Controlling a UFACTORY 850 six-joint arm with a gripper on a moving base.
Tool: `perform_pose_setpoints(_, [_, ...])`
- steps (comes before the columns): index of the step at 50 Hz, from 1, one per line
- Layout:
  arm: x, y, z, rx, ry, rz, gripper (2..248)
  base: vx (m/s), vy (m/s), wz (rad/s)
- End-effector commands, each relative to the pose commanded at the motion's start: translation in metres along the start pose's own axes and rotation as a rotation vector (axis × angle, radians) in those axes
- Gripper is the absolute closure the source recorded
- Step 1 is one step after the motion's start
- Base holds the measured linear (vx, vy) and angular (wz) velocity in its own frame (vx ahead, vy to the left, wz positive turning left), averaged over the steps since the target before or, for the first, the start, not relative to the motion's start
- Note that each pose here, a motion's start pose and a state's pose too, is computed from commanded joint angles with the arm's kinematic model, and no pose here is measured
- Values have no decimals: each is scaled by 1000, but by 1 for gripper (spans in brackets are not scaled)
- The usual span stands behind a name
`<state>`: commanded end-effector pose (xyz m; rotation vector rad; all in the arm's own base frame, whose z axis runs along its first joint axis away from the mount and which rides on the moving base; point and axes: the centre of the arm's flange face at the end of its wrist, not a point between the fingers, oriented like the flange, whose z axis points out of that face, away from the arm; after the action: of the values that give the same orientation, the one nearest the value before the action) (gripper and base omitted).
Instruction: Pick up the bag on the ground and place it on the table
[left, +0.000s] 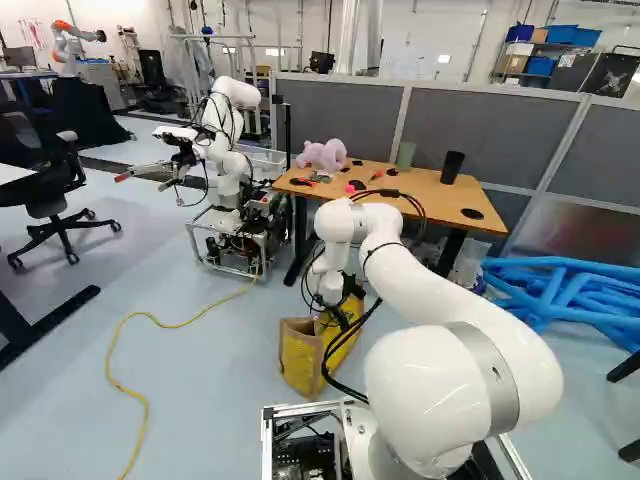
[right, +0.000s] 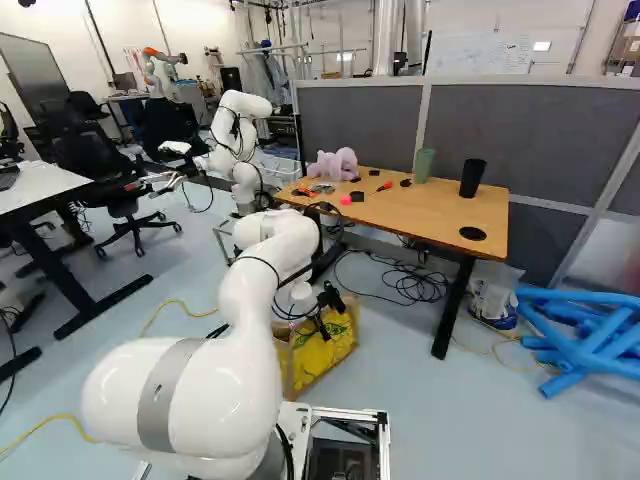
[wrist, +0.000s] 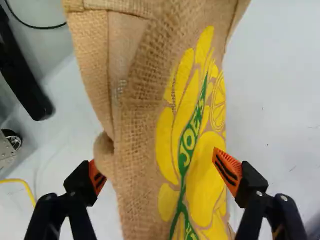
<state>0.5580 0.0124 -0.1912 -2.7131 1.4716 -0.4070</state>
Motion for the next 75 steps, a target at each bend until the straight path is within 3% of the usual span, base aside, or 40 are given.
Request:
perform_pose_setpoints(5, [-1,1,5,0,0,0,3,0,0,0])
perform_pose_setpoints(6, [-1,1,5,1,0,0,24,0,0,0])
perform_pose_setpoints(10, [-2,1,6,1,0,0,24,0,0,0])
perform_pose_setpoints(11, [-2,1,7,1,0,0,62,0,0,0])
perform_pose_setpoints(16, [-2,1,7,1,0,0,62,0,0,0])
perform_pose_setpoints(17, [-2,1,7,1,0,0,100,0,0,0])
perform_pose_setpoints(21, [-2,1,7,1,0,0,100,0,0,0])
perform_pose_setpoints(22, [-2,1,7,1,0,0,138,0,0,0])
perform_pose_setpoints(26, [-2,1,7,1,0,0,138,0,0,0])
perform_pose_setpoints(27, [-2,1,7,1,0,0,176,0,0,0])
perform_pose_setpoints(32, [-2,1,7,1,0,0,176,0,0,0])
perform_pose_setpoints(33, [-2,1,7,1,0,0,210,0,0,0])
perform_pose_setpoints(48, [-1,1,5,1,0,0,218,0,0,0])
perform_pose_setpoints(75, [8,-6,-31,-1,-1,0,218,0,0,0])
